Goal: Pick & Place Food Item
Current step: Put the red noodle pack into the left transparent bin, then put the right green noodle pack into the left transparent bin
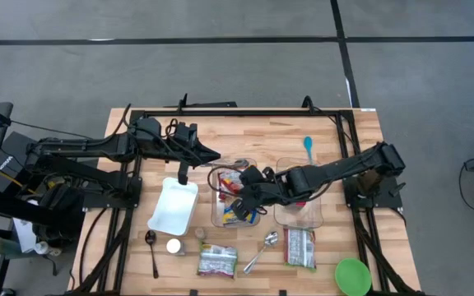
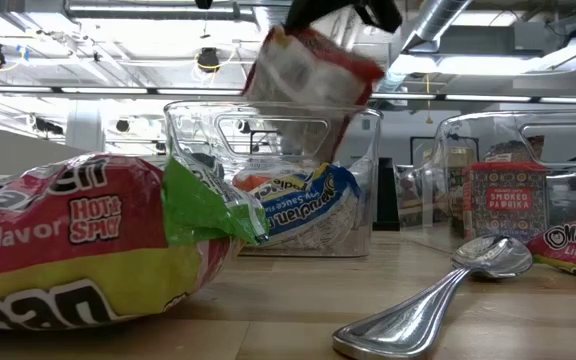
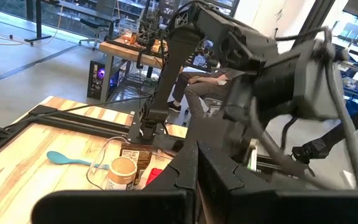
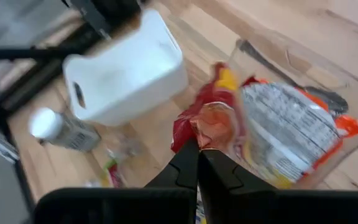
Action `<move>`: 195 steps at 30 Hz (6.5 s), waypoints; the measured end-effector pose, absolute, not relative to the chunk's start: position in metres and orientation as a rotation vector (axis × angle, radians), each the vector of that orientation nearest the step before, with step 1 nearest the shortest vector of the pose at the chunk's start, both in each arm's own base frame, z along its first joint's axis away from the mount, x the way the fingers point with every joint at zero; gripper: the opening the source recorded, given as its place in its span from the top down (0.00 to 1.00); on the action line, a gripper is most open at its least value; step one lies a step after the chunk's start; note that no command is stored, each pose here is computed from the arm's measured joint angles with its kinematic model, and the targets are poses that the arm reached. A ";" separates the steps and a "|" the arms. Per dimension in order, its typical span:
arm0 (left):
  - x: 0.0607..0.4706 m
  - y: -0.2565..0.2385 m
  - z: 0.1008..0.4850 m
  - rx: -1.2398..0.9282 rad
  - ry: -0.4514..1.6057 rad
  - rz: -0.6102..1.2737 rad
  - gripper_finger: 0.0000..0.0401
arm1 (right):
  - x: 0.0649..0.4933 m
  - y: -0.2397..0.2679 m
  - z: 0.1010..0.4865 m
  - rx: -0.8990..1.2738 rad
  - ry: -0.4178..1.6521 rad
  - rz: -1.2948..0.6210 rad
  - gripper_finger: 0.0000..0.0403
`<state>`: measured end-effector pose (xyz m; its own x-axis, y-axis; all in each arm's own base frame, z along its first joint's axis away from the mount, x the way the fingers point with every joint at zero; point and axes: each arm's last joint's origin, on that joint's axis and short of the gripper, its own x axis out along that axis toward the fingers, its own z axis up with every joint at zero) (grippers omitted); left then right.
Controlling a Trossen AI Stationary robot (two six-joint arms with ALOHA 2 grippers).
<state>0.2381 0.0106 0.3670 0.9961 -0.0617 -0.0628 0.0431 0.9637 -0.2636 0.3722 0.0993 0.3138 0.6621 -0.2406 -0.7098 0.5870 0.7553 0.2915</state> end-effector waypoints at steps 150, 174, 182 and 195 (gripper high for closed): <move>0.238 0.011 0.372 -0.260 0.017 -0.061 1.00 | 0.371 0.137 0.237 0.511 1.149 -0.430 1.00; 0.238 0.011 0.372 -0.260 0.016 -0.060 1.00 | 0.378 0.137 0.253 0.460 1.047 -0.432 1.00; 0.238 0.011 0.372 -0.260 0.016 -0.060 1.00 | 0.374 0.139 0.258 0.456 1.044 -0.426 1.00; 0.238 0.011 0.372 -0.260 0.016 -0.060 1.00 | 0.344 0.173 0.301 0.421 1.093 -0.360 1.00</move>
